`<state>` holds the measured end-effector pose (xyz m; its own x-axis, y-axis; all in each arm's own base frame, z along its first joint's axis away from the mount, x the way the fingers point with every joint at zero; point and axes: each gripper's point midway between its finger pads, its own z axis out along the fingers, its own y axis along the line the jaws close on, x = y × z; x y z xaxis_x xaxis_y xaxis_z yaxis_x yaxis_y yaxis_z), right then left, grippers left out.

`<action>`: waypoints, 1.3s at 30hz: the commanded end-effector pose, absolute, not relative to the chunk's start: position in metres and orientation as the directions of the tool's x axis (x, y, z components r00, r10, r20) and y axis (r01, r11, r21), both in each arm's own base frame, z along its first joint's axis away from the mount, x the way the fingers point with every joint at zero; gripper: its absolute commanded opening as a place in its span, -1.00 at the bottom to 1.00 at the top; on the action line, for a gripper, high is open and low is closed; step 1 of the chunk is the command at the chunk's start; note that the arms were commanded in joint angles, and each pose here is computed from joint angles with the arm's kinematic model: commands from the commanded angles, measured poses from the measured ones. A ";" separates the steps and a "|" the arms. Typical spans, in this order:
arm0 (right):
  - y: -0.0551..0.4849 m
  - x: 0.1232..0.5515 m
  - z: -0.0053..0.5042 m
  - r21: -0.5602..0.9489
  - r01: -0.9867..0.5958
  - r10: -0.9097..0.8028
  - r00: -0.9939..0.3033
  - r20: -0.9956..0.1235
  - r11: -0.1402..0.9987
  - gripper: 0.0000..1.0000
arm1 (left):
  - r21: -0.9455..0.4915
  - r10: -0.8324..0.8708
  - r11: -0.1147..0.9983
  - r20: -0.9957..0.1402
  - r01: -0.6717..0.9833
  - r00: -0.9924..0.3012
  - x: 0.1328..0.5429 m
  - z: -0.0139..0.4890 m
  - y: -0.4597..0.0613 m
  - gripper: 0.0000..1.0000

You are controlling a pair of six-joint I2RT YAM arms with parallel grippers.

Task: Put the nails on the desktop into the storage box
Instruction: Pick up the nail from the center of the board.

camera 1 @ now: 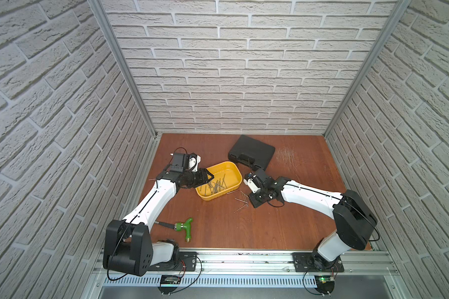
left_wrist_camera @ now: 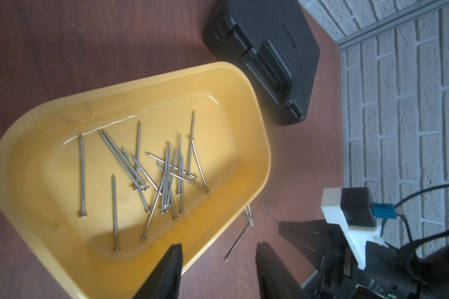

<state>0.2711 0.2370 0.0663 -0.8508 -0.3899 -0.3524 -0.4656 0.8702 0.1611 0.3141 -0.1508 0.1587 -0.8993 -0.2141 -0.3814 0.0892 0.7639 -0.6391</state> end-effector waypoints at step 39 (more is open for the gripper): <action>0.368 0.306 0.219 0.725 -0.411 -0.039 -0.882 -0.470 0.552 -0.90 | -0.841 -0.352 0.469 -0.459 0.271 -0.815 0.336 0.228 -0.207 0.07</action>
